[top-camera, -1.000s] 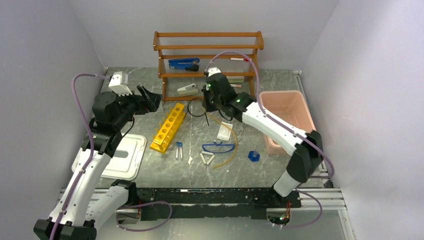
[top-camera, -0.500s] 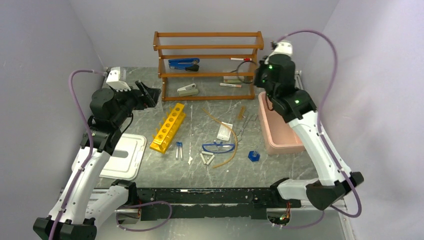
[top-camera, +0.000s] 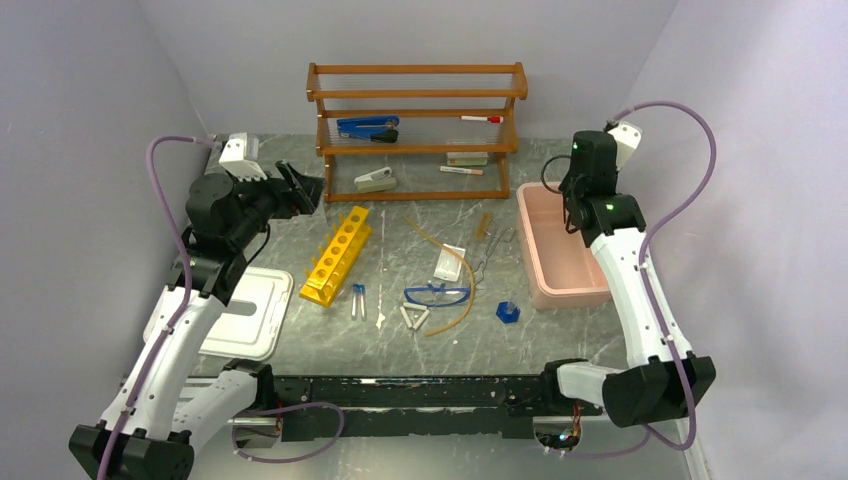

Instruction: Organize the chemistry lab equipment

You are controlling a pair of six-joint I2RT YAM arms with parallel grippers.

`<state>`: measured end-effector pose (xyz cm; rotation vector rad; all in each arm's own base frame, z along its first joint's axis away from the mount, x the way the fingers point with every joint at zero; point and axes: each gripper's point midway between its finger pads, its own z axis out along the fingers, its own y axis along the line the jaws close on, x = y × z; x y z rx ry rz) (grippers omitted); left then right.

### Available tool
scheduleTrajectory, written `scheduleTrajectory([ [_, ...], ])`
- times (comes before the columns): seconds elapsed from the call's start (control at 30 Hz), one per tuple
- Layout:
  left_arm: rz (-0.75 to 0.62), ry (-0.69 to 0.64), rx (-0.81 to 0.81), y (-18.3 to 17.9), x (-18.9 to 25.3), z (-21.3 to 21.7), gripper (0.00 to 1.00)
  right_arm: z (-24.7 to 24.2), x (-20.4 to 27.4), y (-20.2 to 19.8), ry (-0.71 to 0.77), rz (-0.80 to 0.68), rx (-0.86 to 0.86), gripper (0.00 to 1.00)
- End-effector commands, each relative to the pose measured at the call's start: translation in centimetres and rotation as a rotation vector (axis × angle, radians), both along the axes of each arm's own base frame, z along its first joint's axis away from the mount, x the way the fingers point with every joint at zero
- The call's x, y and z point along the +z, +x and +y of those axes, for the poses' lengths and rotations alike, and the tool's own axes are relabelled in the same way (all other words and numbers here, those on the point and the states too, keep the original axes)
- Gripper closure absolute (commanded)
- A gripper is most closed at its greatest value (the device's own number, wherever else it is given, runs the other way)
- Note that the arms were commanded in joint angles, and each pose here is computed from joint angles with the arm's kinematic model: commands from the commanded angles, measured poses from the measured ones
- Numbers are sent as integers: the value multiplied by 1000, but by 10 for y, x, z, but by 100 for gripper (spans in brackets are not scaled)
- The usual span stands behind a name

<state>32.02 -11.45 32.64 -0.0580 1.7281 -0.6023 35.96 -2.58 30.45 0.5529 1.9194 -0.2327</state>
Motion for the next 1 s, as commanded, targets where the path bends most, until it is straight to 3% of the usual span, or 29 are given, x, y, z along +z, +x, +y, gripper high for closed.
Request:
scheduleTrajectory([
  [0.0,-46,-3,-42,-2,12,-7,11,-2,-15,4,146,-37,-17,100],
  [0.47,-35,-4,-57,-2,10,-11,11,-9,-97,-3,248,132,-15,100],
  [0.97,-40,33,-71,8,23,-17,11,-15,-157,27,318,256,104,100],
])
